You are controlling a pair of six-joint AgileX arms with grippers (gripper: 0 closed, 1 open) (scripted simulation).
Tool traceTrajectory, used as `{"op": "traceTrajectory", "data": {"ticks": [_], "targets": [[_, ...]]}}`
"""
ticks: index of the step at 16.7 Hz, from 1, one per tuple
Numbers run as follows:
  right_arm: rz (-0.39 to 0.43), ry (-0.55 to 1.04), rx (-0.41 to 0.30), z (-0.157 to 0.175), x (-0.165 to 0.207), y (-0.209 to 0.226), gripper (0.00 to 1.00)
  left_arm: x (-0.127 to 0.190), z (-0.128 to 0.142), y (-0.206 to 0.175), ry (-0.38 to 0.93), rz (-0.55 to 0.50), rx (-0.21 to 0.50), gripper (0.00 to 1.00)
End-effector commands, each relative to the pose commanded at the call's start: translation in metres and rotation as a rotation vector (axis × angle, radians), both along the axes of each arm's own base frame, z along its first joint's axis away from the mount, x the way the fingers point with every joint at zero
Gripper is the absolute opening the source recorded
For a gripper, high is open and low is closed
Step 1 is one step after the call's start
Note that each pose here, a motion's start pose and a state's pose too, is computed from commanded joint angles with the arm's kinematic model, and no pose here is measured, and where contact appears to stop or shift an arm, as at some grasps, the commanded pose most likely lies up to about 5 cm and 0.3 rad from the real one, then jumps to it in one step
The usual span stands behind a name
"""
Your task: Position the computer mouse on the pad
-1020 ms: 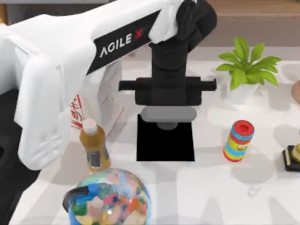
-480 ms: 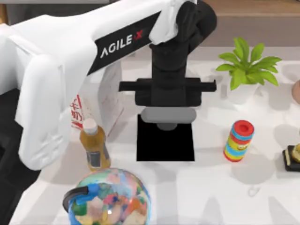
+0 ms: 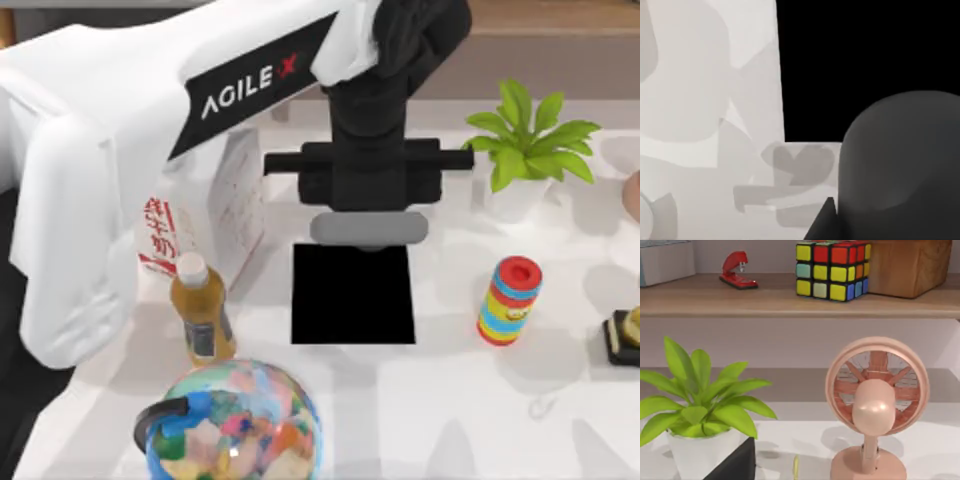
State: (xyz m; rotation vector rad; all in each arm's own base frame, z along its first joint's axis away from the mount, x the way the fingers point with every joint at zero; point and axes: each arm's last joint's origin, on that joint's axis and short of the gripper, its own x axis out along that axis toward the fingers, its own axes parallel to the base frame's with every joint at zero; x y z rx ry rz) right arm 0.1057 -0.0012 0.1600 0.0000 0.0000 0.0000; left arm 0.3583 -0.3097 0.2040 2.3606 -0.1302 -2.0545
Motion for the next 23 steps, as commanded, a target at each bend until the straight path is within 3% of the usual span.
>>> {"op": "traceTrajectory", "data": {"ticks": [5,13,17,23], "targets": [[0.0,0.0,0.0,0.0,0.0,0.0,1.0,0.001,-0.002,-0.002,-0.034,-0.002,-0.021,0.0],[0.0,0.0,0.0,0.0,0.0,0.0,1.0,-0.002,-0.065,0.006,0.139,0.014,0.073,0.0],[0.0,0.0,0.0,0.0,0.0,0.0,1.0,-0.002,-0.065,0.006,0.139,0.014,0.073,0.0],[0.0,0.0,0.0,0.0,0.0,0.0,1.0,-0.002,-0.065,0.006,0.139,0.014,0.073,0.45]]}}
